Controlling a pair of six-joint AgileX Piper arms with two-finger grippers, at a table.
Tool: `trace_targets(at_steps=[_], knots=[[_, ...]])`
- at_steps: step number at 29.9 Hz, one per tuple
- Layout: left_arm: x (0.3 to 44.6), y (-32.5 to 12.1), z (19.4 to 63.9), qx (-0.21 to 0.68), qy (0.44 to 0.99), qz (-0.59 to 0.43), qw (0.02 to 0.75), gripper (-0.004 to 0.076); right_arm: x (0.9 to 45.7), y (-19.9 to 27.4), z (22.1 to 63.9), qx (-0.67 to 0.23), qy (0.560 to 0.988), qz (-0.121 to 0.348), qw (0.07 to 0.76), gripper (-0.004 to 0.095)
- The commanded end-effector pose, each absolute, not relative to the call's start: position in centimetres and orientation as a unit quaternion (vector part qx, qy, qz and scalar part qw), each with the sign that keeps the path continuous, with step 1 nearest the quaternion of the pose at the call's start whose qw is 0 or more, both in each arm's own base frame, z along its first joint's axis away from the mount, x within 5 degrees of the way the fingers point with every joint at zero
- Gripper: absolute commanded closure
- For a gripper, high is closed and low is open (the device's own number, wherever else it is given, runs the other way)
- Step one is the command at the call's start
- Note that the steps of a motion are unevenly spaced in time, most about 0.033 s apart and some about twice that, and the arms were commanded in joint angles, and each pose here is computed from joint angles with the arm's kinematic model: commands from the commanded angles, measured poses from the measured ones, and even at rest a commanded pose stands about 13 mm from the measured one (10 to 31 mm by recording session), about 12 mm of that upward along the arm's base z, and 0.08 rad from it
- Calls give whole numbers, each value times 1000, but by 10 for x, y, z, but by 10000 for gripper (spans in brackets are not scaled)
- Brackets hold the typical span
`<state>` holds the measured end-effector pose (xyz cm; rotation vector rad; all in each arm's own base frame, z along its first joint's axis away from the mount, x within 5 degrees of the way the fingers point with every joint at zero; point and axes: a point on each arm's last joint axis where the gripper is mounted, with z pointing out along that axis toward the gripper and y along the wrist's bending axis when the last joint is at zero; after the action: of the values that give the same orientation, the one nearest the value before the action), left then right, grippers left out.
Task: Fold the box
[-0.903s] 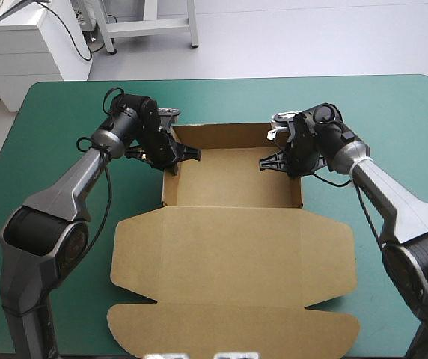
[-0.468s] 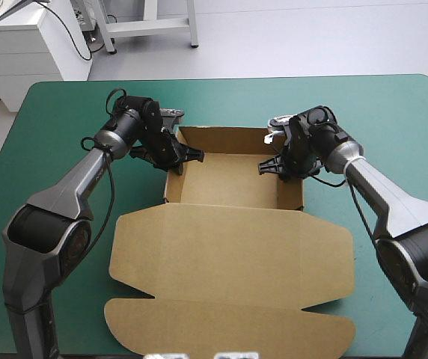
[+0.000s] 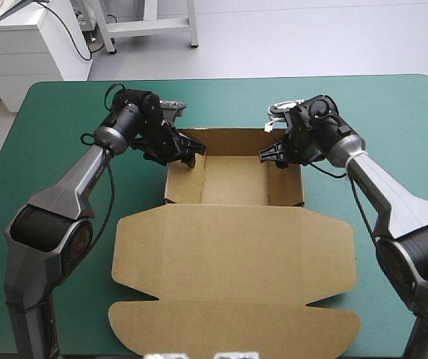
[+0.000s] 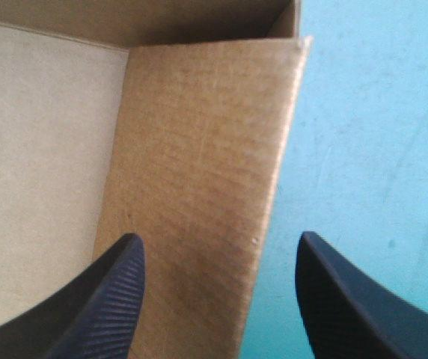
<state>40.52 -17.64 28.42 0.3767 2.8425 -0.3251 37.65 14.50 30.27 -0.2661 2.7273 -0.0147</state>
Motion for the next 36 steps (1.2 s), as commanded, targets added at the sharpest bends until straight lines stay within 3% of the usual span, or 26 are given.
trace_targets(at_steps=[1,7,10,13,17,27,36], knots=[[394,-175,342,139,964,-131,185,212,370,139,342,-100,964,-12,245,352],[390,-163,392,143,946,-97,274,213,367,137,350,-106,964,-15,244,352],[379,-151,418,140,936,-65,316,251,365,137,352,-104,966,-16,235,352],[366,-139,442,142,925,-30,352,398,365,137,351,-107,967,-18,231,354],[343,-122,473,143,907,2,396,732,364,137,350,-116,968,-19,223,393],[266,-92,524,166,874,-2,457,731,366,145,337,-111,975,15,193,485],[202,-67,495,180,889,8,422,731,379,151,307,-112,981,5,156,521]])
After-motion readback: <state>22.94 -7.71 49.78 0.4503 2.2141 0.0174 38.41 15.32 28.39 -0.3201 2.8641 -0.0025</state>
